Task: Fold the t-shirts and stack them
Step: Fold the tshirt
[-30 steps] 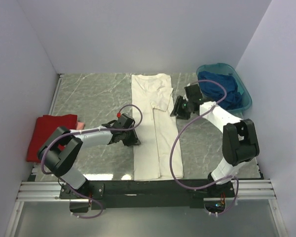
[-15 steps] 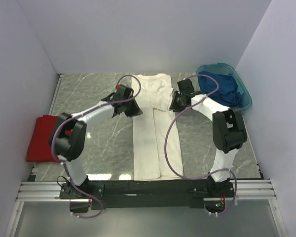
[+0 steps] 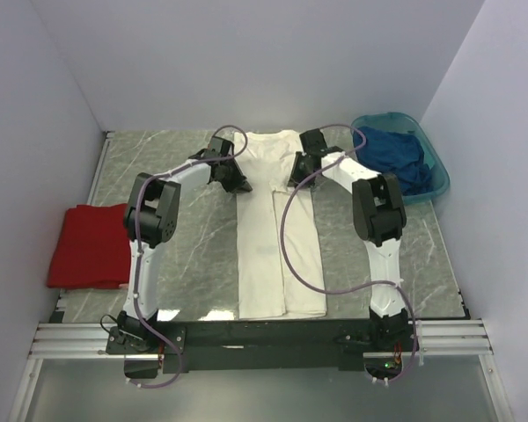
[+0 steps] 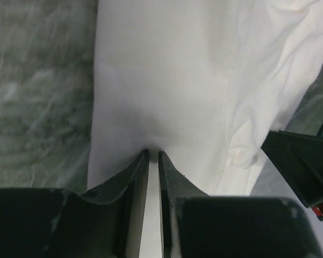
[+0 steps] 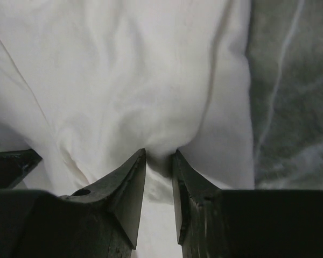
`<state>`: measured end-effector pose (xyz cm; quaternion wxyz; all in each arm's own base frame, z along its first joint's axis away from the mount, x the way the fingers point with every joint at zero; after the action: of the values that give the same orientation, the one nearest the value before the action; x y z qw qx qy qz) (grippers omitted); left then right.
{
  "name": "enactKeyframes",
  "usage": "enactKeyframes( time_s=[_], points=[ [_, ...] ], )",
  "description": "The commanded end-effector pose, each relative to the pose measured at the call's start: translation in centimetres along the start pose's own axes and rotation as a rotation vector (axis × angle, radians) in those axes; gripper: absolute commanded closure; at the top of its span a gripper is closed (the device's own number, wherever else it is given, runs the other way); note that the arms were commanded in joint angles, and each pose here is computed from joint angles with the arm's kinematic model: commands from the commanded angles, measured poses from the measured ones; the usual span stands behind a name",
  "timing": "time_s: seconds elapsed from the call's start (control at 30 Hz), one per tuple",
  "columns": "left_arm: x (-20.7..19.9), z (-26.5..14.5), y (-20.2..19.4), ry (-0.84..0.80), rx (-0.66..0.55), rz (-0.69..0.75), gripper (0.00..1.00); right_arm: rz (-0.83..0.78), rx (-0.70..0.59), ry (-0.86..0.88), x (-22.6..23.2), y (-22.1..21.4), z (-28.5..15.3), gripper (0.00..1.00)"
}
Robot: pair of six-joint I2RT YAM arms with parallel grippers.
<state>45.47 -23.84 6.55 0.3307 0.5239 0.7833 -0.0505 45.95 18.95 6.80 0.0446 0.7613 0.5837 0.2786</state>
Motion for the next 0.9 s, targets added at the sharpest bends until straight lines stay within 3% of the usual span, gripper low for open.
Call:
enactKeyframes(
  time_s=[0.0, 0.23, 0.57, 0.87],
  points=[
    [1.2, 1.5, 1.3, 0.008, 0.035, -0.011, 0.79, -0.017, -0.009, 0.036, 2.3, 1.9, 0.2, 0.67],
    [0.8, 3.1, 5.7, -0.028, 0.01, -0.033, 0.76, -0.009, 0.012, 0.07, 3.7, 4.3, 3.2, 0.67],
    [0.5, 2.9, 9.6, -0.123, -0.012, -0.058, 0.72, 0.007, -0.014, 0.172, 4.1, 7.2, 2.1, 0.66],
    [-4.4, -5.9, 10.6, -0.268, -0.143, 0.052, 0.6, -0.03, -0.093, 0.185, 4.5, 7.4, -5.1, 0.64]
  ],
)
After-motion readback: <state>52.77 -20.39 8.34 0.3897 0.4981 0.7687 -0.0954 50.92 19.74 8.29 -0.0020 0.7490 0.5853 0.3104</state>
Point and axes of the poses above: each gripper's point midway between its finger pads, its own z axis out along the fingers, its own x axis along the line the jaws close on, y = z × x, the point moved 5 cm from there along -z, back along the fingers, and after that the axes turned 1 degree about z, right-handed, at the moved point
